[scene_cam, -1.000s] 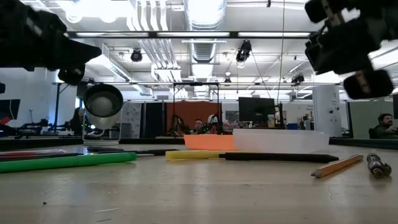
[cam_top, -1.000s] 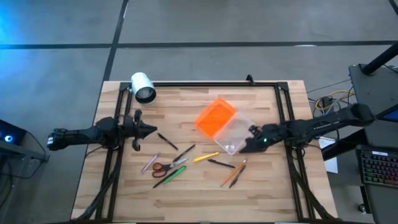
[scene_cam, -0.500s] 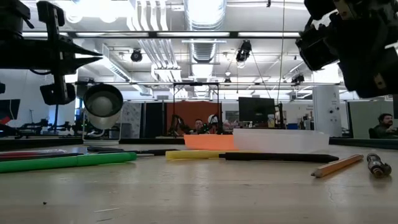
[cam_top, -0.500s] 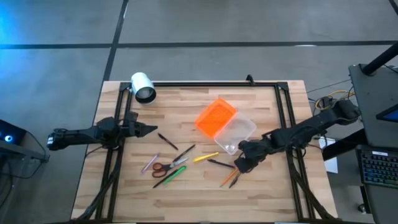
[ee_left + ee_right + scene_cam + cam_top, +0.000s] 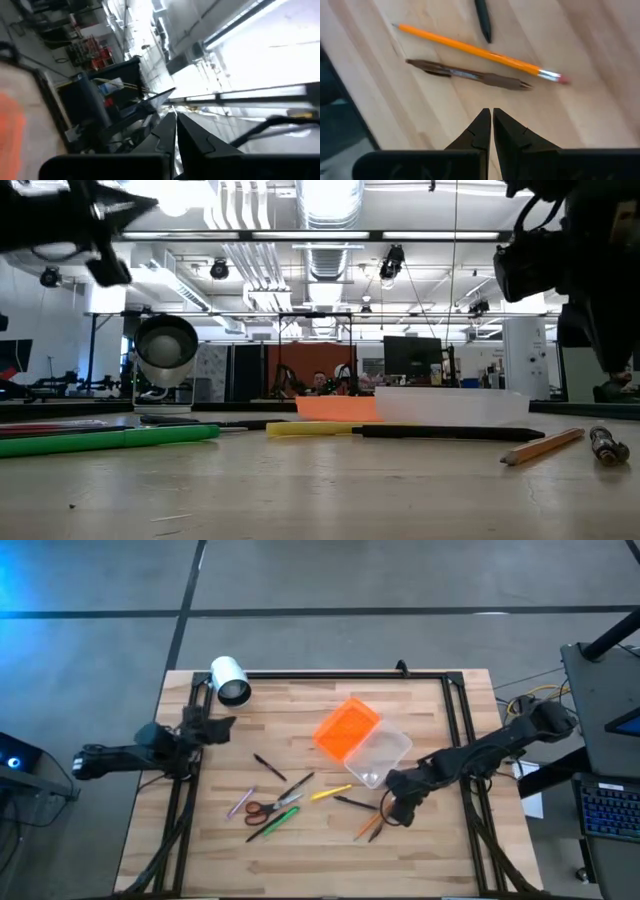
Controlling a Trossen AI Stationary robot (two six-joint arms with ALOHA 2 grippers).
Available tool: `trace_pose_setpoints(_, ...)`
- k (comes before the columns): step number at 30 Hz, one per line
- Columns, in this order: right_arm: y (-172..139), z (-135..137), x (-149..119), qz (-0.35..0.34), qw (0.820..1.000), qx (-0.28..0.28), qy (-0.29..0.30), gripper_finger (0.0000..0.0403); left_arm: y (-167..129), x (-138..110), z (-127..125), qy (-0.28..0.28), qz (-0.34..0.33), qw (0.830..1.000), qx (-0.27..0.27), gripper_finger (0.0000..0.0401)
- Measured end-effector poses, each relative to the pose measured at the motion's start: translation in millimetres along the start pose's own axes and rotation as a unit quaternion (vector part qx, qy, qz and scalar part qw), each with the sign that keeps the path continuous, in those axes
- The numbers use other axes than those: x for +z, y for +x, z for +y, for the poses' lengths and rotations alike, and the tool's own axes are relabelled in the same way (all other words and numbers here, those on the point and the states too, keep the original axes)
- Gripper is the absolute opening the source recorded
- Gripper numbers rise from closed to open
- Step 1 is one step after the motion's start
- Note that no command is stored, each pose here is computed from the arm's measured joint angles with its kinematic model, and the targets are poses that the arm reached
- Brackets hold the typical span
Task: Pick & place school supplies into a supply box
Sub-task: Put the orange pencil into the orange supply box
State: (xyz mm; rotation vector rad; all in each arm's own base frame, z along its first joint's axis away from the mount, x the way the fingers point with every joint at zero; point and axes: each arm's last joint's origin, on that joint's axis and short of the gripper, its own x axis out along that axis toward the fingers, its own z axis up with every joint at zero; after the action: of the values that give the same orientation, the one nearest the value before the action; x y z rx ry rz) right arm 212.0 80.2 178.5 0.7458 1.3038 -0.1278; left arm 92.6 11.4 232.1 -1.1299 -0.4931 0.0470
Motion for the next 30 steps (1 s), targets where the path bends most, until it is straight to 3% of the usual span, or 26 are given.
trace_pose_setpoints(4, -7, -3, -4, 0.001, 1.0, -0.006, -0.022, 0.0013, 22, 5, -33, 0.065, 0.026, 0.998, 0.003, 0.0001)
trace_pose_setpoints(8, -8, -3, -4, -0.001, 1.0, -0.005, -0.031, 0.0013, 58, -9, -53, 0.135, 0.107, 0.984, 0.052, 0.0)
trace_pose_setpoints(14, -12, -5, -4, -0.023, 0.999, -0.022, -0.036, 0.0013, 102, -61, -46, 0.189, 0.269, 0.926, 0.183, 0.0)
trace_pose_setpoints(18, -23, -12, -8, -0.061, 0.996, -0.062, -0.015, 0.0013, 122, -99, -37, 0.187, 0.31, 0.9, 0.243, 0.0)
trace_pose_setpoints(20, -30, -16, -11, -0.079, 0.994, -0.08, 0.001, 0.0013, 135, -113, -48, 0.162, 0.291, 0.91, 0.246, 0.0)
trace_pose_setpoints(25, -37, -24, -18, -0.094, 0.992, -0.077, 0.04, 0.0013, 147, -159, -41, 0.113, 0.251, 0.9, 0.339, 0.0)
trace_pose_setpoints(28, -33, -32, -22, -0.091, 0.991, -0.082, 0.055, 0.0013, 157, -183, -46, 0.05, 0.23, 0.908, 0.347, 0.0)
trace_pose_setpoints(30, -28, -36, -24, -0.085, 0.991, -0.086, 0.062, 0.0013, 158, -201, -42, 0.035, 0.234, 0.901, 0.365, 0.0)
